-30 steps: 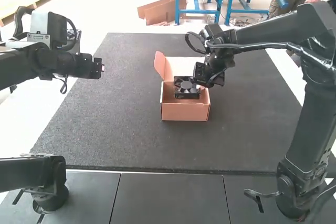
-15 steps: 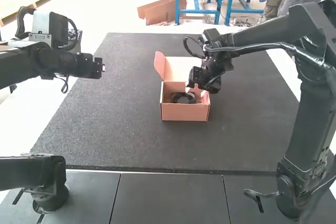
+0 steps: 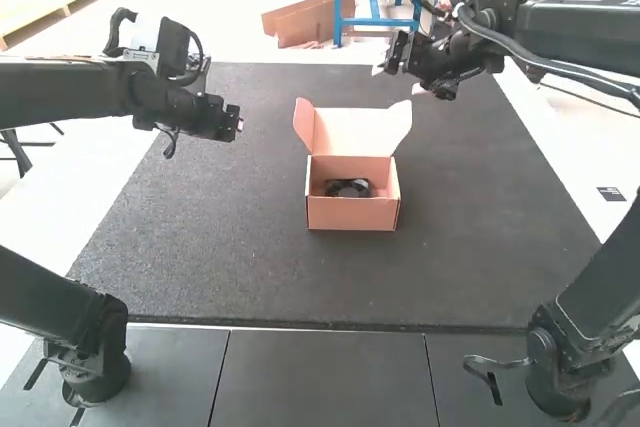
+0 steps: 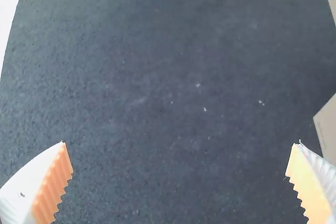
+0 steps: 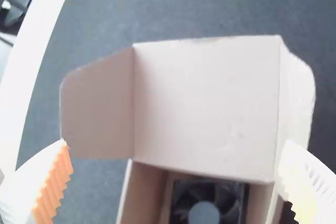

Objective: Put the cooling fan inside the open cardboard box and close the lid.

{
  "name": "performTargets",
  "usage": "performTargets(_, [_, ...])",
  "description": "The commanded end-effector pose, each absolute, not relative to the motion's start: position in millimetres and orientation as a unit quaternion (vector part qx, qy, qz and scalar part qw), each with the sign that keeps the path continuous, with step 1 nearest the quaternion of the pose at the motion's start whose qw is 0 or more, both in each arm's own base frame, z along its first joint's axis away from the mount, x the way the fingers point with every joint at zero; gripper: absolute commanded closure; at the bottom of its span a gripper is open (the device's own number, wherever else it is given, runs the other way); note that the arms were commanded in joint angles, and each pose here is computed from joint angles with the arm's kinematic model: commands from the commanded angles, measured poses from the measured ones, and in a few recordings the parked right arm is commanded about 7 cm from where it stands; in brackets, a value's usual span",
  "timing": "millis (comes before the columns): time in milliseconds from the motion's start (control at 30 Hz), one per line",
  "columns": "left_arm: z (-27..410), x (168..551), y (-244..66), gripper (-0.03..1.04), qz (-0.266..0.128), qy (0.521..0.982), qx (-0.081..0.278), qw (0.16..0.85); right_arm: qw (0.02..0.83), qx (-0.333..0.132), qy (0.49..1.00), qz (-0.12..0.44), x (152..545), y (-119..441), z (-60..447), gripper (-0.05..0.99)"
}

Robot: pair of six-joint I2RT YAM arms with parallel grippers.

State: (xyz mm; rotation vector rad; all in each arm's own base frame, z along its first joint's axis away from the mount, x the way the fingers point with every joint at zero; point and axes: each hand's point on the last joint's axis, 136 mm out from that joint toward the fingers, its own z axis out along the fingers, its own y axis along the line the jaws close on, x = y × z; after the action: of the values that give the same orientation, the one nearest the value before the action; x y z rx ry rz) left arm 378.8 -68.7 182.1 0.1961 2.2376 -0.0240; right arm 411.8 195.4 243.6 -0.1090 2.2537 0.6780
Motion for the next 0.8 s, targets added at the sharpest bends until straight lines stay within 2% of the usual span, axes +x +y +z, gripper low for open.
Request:
performTargets(0, [195, 396, -81, 0.04, -0.017, 0.893, 0.066, 0.445, 0.412, -0.056, 0.882, 0.219, 418, 172, 239, 0.04])
performTargets(367, [181, 447, -98, 0.04, -0.010, 0.898, 0.056, 0.436, 0.413, -0.058, 0.892, 0.175, 439, 146, 216, 0.03])
performTargets(767, [170, 495, -111, 0.04, -0.007, 0.899, 0.054, 0.435, 0.404, -0.054, 0.898, 0.165, 478, 145, 201, 0.03])
